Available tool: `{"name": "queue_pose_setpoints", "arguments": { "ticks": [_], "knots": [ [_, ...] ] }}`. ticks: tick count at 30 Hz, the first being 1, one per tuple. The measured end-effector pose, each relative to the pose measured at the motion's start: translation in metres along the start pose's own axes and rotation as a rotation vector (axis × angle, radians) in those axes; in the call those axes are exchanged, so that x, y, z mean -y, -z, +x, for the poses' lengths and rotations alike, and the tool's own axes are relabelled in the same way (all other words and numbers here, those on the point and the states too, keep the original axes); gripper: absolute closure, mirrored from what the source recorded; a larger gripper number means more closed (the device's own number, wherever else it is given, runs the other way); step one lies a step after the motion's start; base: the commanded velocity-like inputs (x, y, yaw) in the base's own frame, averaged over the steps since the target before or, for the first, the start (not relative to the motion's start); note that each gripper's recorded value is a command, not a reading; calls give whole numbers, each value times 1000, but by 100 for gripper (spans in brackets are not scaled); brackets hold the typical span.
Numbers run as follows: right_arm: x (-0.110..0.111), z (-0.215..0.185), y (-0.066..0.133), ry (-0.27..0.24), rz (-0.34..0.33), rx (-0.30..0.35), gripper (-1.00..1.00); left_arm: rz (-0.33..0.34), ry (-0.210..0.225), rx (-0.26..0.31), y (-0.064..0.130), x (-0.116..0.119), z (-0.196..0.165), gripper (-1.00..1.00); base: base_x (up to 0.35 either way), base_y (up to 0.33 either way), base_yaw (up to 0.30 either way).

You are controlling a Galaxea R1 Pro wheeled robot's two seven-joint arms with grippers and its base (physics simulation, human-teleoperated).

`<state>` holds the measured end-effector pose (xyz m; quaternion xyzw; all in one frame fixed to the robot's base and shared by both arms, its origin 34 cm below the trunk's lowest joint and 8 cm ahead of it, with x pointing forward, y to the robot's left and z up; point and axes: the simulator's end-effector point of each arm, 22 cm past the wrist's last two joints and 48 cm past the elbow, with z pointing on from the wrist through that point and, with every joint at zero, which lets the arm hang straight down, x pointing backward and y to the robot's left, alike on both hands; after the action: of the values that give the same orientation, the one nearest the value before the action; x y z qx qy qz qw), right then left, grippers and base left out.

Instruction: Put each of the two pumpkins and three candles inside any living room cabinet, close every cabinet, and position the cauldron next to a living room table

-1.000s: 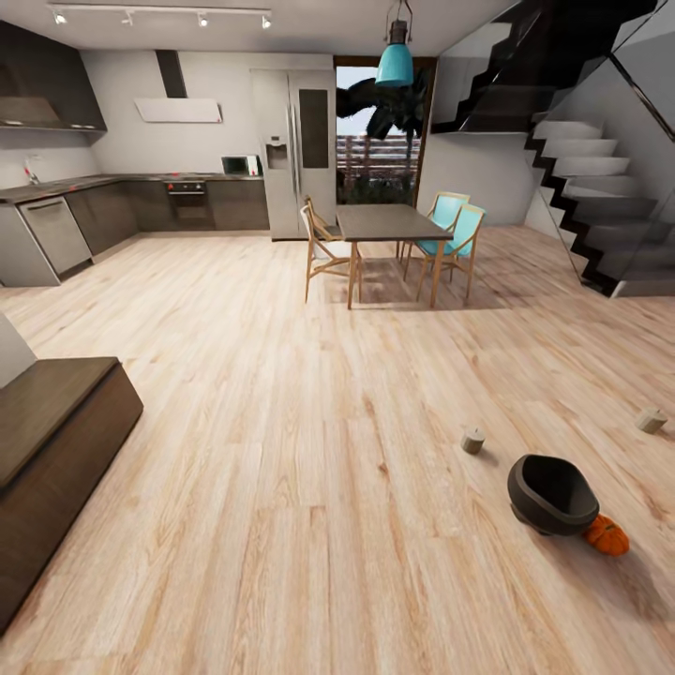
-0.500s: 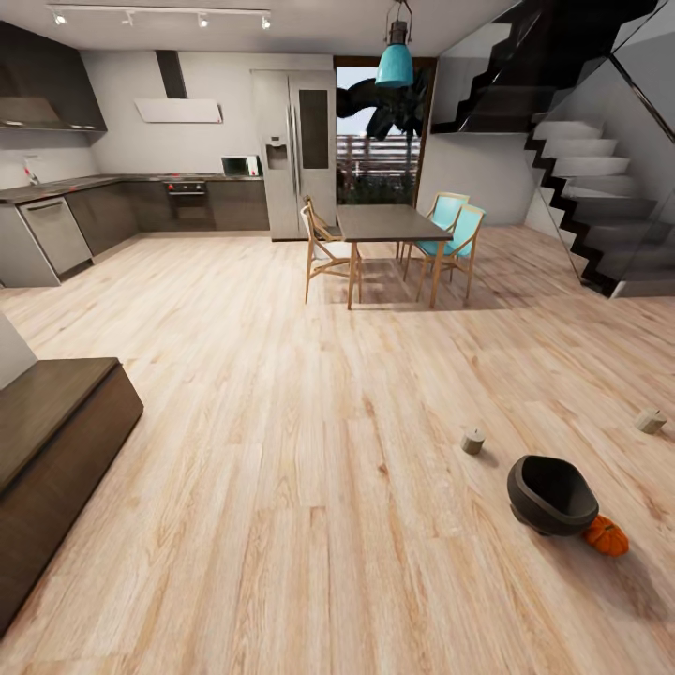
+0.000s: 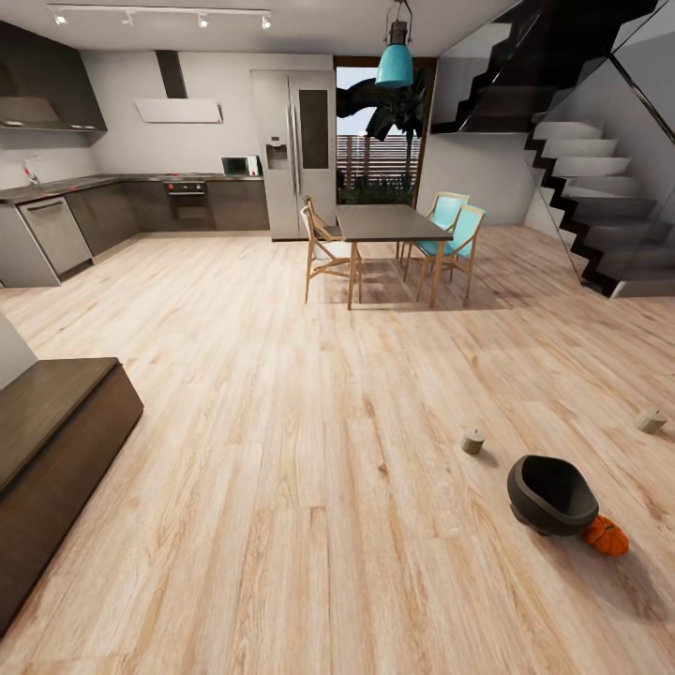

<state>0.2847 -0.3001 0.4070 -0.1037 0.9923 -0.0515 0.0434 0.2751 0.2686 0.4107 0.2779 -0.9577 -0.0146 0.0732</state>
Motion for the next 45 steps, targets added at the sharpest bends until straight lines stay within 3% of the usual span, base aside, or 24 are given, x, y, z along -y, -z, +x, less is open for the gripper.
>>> {"name": "queue_pose_setpoints", "arguments": {
  "ticks": [15,31,45],
  "knots": [
    [0,-4,0,-4,0,13,-100,1,1,-1,0,1,0,-100,0,0,0],
    [-3,4,-2,-15,-4,-8,-100,-10,2,-16,-4,-4,6,-100,0,0,141],
    [-2,5,-2,-6,-4,-7,-100,-12,1,-19,-4,-4,7,-100,0,0,14]
  ]
}}
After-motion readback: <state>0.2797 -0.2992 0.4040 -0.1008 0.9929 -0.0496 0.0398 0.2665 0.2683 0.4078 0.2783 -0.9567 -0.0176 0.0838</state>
